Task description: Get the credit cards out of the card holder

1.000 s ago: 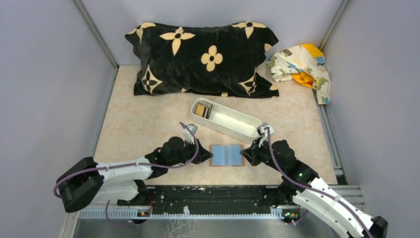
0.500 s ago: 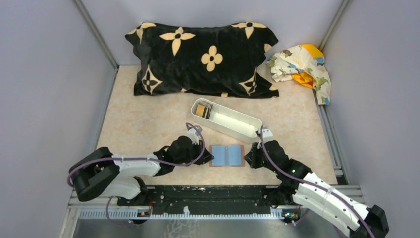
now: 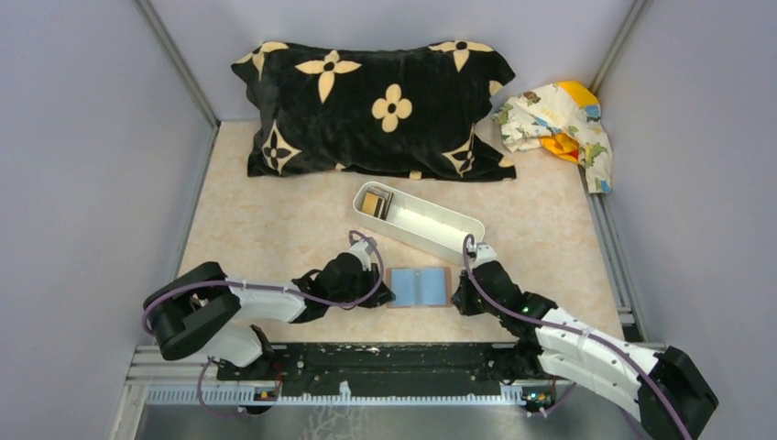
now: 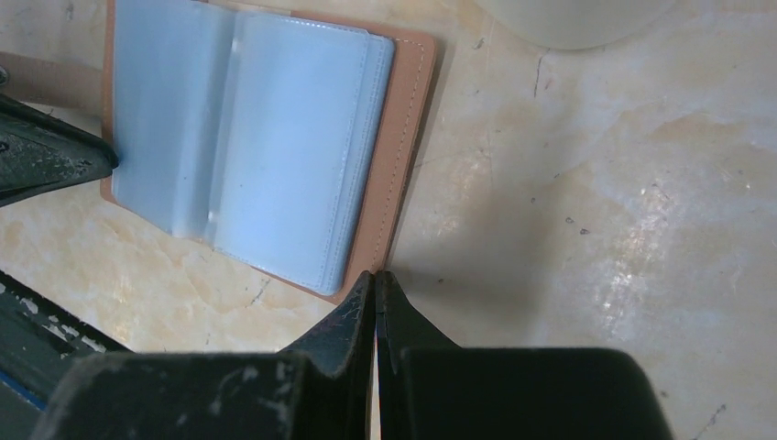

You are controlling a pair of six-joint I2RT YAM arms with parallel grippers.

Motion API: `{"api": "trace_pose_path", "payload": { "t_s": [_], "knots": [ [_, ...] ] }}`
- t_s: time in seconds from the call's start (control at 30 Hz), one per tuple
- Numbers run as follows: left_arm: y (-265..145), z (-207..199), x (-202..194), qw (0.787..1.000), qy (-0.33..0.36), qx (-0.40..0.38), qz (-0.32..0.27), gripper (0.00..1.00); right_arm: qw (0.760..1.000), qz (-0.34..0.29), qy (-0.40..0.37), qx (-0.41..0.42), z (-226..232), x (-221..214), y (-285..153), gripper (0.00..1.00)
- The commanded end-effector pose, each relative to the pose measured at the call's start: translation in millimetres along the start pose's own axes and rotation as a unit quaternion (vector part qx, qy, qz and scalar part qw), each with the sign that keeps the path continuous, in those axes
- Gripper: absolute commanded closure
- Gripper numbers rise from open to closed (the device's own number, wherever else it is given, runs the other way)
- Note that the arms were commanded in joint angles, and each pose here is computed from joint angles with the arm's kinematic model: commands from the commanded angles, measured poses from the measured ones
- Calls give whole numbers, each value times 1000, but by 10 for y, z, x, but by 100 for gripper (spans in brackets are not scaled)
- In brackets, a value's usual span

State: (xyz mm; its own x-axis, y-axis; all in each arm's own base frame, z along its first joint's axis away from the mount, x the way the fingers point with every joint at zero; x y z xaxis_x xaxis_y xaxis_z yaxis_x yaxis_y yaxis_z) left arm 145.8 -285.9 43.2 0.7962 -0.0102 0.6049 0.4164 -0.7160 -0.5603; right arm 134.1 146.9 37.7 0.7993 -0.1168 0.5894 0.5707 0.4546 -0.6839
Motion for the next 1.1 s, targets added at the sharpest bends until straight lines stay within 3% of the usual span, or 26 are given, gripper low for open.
{"api": "trace_pose_path", "payload": {
  "t_s": [0.0, 0.53, 0.87, 1.07],
  "knots": [
    [31, -57, 20, 1000, -2, -7, 3, 88, 999, -26, 0, 37, 165, 116, 64, 100],
    [54, -71, 21, 1000, -5, -6, 8, 86, 998, -16, -12, 64, 326, 146, 159, 100],
    [45, -51, 7, 1000, -8, -3, 9, 85, 996, -74, -12, 43, 391, 432, -34, 100],
    [-43, -24, 36, 1000, -2, 4, -5, 85, 997, -63, -14, 50, 417, 399, 11, 100]
  ]
}}
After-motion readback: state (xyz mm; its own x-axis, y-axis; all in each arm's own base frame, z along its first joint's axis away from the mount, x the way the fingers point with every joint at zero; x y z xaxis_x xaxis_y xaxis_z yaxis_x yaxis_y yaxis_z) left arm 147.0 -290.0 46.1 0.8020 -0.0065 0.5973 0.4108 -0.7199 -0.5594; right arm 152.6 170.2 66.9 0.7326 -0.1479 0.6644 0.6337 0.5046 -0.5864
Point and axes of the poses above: each gripper's point midway between its finger pads, its own y axis out along the fingers, its own z axis along the line the jaws close on, x = y × z, the point moved 3 cm from there along -y, back along the fingers, and after that the axes turned 6 degrees about y, right-handed, at the moved point
